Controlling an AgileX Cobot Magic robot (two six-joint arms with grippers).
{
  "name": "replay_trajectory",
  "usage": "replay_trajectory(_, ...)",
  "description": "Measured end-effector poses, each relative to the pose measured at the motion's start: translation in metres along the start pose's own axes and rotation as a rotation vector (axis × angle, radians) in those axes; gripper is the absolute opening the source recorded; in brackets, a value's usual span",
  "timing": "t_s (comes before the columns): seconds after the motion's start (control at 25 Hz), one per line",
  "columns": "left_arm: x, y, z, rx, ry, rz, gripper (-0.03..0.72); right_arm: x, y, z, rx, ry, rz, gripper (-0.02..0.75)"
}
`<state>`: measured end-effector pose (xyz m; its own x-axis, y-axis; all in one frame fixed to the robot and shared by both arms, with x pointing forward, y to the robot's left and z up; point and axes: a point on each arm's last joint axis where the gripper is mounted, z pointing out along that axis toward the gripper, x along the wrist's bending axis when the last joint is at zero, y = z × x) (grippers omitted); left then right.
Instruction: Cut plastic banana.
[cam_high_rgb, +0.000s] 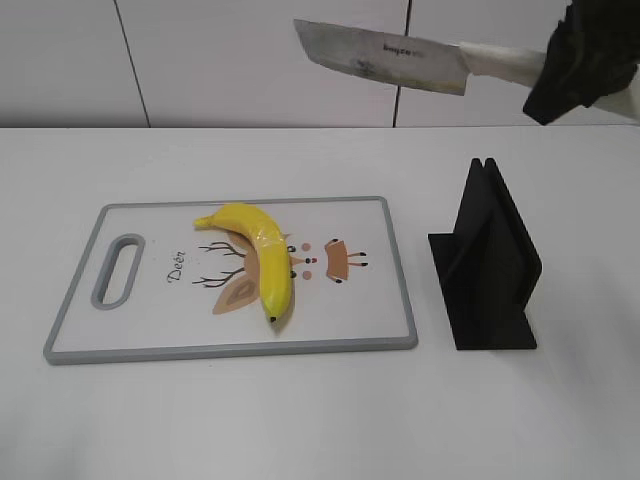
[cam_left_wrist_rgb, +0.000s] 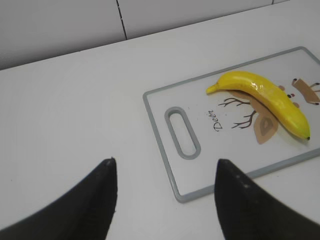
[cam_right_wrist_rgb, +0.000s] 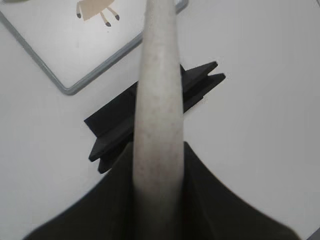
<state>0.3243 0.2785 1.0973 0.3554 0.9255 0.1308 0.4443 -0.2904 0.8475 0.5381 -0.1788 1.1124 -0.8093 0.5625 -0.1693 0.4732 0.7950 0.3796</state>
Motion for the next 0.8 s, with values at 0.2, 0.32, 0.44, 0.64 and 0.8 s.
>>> replay_trajectory(0.2,0.016,0.040,0.035,0.048,-0.029,0.121,0.580,-0.019,0.024,0.015,-0.014,-0.012,-0.171,0.168)
replay_trajectory(0.32,0.028,0.066,0.058,0.068,-0.038,0.205,0.580,-0.032,0.040,0.031,-0.026,-0.021,-0.223,0.168)
replay_trajectory(0.44,0.036,0.093,0.086,0.095,-0.080,0.294,0.580,-0.041,0.055,0.051,-0.034,0.016,-0.286,0.168)
replay_trajectory(0.64,0.031,0.130,0.130,0.124,-0.205,0.509,0.580,-0.049,0.067,0.081,-0.014,0.080,-0.415,0.168)
replay_trajectory(0.8,0.013,0.146,0.166,0.125,-0.310,0.702,0.580,-0.040,0.074,0.094,-0.031,0.118,-0.598,0.168)
